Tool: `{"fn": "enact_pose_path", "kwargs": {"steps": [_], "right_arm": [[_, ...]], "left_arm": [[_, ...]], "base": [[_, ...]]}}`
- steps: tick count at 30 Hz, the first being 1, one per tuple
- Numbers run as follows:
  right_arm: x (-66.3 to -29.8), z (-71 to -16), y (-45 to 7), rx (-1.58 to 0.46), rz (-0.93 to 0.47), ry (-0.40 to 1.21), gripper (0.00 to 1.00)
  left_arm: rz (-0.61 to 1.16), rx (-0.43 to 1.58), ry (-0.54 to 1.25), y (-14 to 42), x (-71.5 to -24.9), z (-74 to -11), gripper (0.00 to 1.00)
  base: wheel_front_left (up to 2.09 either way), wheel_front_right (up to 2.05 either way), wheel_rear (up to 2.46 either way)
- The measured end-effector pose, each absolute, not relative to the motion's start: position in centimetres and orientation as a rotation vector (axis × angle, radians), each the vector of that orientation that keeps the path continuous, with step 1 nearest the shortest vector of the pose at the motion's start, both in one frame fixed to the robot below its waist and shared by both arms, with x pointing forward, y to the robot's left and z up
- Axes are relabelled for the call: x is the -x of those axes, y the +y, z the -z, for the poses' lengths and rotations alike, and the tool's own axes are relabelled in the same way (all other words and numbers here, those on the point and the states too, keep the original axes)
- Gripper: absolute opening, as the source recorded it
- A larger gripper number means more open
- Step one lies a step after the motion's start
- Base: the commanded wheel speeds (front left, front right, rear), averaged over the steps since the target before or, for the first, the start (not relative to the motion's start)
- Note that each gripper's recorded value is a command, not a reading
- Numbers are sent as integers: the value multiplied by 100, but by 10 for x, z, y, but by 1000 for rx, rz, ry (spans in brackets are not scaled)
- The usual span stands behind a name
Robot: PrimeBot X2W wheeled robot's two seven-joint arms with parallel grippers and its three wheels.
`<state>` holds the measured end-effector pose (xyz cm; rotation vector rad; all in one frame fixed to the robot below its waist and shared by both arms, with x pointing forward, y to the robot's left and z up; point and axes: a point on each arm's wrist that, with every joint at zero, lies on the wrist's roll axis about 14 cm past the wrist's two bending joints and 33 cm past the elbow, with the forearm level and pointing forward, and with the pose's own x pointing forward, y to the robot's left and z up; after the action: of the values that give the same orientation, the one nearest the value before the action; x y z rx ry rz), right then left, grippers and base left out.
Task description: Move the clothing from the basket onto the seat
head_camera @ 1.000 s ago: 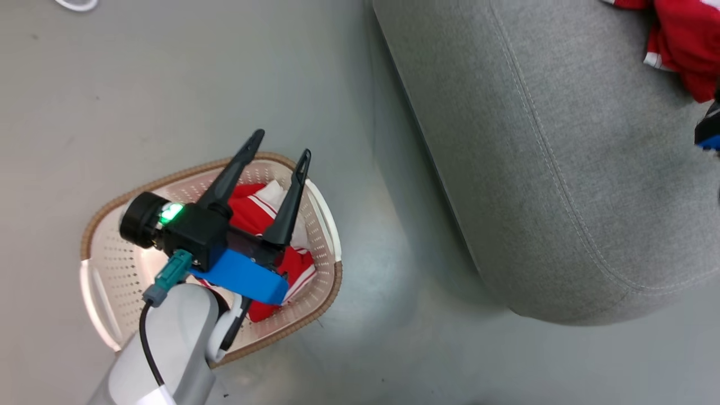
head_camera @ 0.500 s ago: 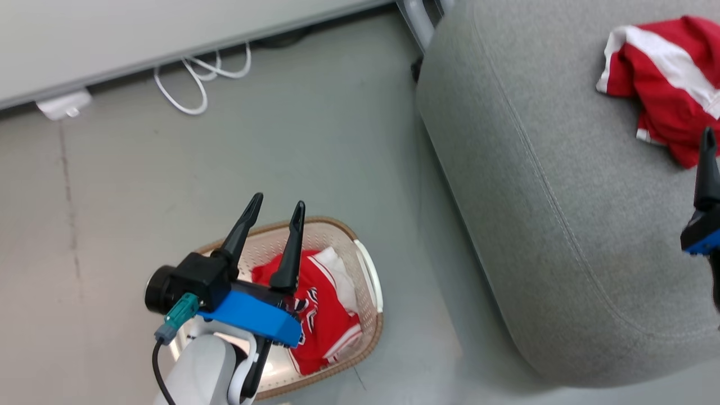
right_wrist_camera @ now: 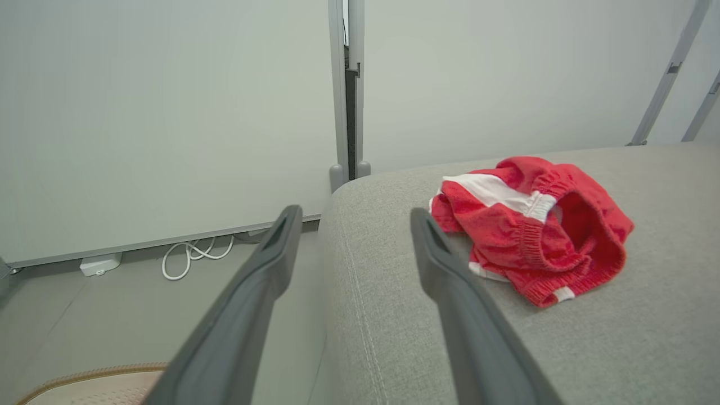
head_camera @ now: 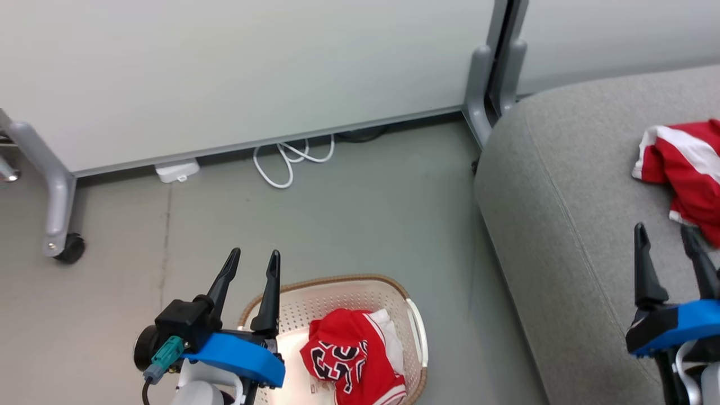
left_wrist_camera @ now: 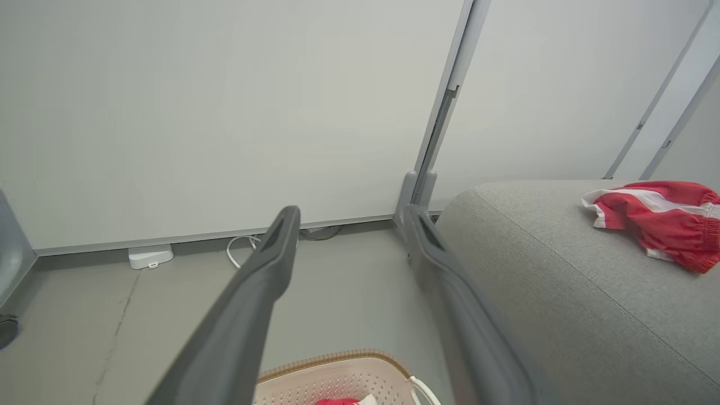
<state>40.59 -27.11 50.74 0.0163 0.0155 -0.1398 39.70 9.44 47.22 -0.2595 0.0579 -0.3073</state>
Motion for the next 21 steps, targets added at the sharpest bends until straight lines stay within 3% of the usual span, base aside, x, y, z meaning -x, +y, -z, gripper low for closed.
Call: {"fn": "enact_pose_path", "kwargs": {"steps": [21], "right_arm": [[-384,-521,-176,-48,-86,-38,100]], "left_arm": [[85,216,25,176,-361,-477,100]], "base": [[0,0,0]]}}
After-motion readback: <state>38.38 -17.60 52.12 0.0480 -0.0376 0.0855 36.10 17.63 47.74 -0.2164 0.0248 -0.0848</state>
